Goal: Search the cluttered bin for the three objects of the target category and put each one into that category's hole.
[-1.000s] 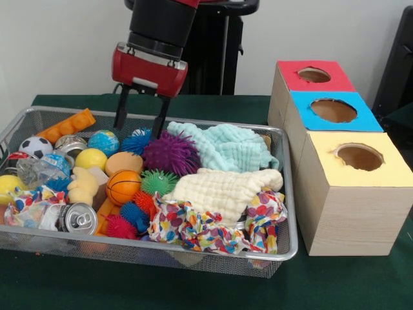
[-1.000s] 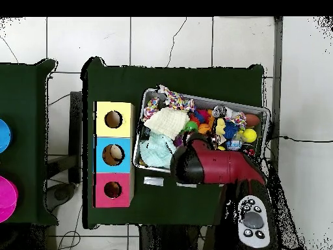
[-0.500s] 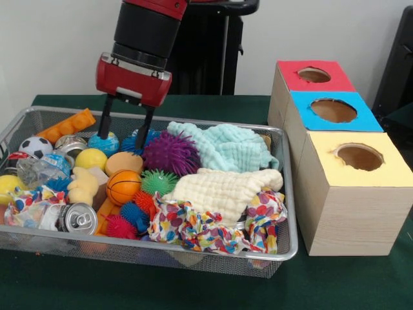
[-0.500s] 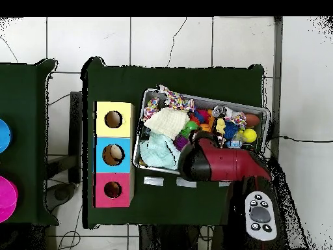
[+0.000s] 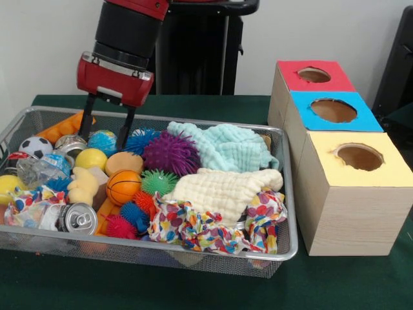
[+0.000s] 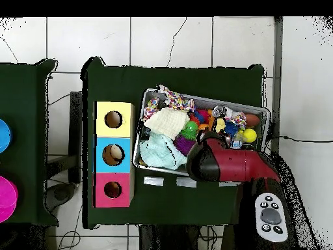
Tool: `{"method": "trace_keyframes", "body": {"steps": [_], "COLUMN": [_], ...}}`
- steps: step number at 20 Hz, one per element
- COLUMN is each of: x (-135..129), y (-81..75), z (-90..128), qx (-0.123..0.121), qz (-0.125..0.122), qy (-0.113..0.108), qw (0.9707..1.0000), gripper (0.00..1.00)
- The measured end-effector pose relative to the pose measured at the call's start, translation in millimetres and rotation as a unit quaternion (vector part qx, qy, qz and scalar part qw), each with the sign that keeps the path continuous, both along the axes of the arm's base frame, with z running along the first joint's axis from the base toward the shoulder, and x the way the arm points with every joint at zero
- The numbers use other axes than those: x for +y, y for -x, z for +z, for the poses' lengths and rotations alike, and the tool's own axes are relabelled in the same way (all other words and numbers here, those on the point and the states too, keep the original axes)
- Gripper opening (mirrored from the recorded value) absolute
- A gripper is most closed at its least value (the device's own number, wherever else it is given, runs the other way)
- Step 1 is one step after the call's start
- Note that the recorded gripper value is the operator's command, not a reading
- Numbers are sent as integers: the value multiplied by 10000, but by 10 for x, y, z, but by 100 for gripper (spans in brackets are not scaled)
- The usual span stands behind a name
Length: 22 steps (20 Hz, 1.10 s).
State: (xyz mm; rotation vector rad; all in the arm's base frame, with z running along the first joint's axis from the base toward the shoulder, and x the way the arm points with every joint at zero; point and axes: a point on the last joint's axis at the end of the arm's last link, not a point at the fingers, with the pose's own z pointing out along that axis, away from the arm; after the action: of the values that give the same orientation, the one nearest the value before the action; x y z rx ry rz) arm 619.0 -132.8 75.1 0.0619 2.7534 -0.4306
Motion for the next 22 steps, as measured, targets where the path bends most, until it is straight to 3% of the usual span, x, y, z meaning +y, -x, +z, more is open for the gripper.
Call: {"method": "trace_keyframes", "body": {"steps": [10, 22], "x": [-172, -338], "y": [-80, -149], "z": [-188, -509], "qx": [-172, -675], "qz": [95, 418], "qy": [43, -30], "qw": [9998, 9968], "gripper": [100, 100]}}
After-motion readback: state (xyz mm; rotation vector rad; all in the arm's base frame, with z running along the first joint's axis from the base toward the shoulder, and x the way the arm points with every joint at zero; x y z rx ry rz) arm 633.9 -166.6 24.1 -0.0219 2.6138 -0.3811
